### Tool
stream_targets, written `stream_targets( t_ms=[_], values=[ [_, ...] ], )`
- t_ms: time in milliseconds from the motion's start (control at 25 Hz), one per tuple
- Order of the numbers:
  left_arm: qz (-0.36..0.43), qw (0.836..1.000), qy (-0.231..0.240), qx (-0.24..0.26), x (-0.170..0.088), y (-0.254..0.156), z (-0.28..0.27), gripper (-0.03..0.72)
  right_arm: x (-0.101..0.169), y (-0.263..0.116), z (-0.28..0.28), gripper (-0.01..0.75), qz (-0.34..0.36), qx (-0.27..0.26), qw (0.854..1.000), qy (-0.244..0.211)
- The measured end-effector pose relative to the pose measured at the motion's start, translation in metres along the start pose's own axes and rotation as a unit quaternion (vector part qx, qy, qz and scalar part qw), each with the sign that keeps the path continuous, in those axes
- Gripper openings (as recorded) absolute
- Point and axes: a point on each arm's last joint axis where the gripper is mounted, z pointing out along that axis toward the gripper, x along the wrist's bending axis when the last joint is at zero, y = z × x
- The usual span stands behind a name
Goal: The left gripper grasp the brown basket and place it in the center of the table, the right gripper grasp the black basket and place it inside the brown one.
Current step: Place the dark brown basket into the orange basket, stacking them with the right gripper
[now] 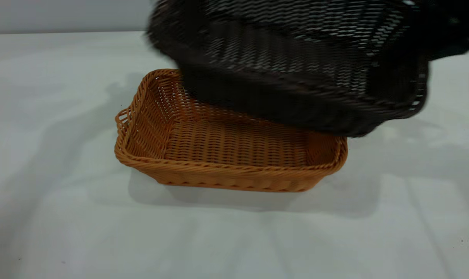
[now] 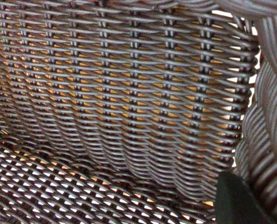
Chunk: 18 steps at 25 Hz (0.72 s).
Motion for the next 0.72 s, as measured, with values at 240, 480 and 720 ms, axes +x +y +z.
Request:
stream_targets(
  t_ms=[240, 480, 720],
  values=[
    [0.000, 1.000, -0.002, 0.001, 0.000, 0.000, 0.000, 0.519, 0.040, -0.009, 0.033, 0.079, -0.041, 0.050, 0.998, -0.027],
    [0.000, 1.000, -0.005, 0.003, -0.001, -0.001, 0.000, 0.519, 0.038, -0.005, 0.063, 0.079, -0.030, 0.067, 0.997, -0.034],
    [-0.001, 1.000, -0.005, 0.003, -0.001, -0.001, 0.000, 0.519, 0.026, -0.003, 0.080, 0.079, -0.005, 0.068, 0.997, -0.047]
  ],
)
